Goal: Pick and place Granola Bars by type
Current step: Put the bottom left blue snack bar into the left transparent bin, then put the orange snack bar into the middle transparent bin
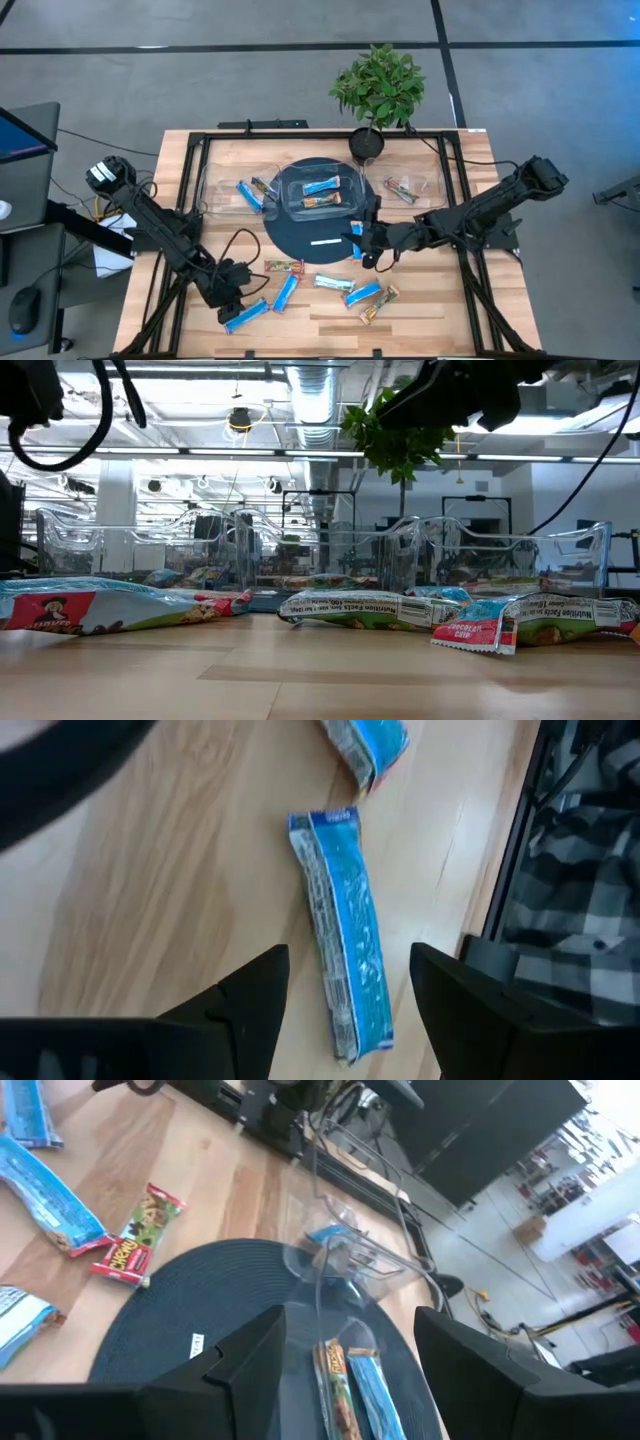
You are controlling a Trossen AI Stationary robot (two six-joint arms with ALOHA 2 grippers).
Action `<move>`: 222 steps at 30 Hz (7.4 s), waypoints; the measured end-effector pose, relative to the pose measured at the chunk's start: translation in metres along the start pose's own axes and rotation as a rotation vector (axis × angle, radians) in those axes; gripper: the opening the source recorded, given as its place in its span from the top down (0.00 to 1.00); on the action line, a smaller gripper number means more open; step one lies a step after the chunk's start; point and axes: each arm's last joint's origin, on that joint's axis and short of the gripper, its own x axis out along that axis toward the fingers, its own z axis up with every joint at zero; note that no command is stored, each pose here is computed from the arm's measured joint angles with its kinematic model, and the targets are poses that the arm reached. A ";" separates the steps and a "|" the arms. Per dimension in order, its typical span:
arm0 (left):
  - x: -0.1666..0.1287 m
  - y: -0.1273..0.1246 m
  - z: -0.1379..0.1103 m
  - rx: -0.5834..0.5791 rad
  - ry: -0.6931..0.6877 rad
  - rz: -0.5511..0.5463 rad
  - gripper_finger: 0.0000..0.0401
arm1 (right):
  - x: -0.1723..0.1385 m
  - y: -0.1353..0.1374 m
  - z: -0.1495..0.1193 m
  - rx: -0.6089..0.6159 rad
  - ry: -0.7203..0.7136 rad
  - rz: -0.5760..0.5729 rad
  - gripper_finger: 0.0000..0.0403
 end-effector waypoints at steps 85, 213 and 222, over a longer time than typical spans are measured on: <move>-0.046 -0.008 0.048 0.415 -0.181 0.974 0.83 | 0.003 -0.001 -0.008 0.108 0.053 0.042 0.46; -0.081 0.042 -0.013 0.885 -1.064 1.045 0.56 | 0.073 0.066 -0.052 1.091 0.989 -0.167 0.46; -0.081 0.042 -0.013 0.884 -1.064 1.045 0.56 | 0.076 0.065 -0.054 1.033 0.994 -0.135 0.48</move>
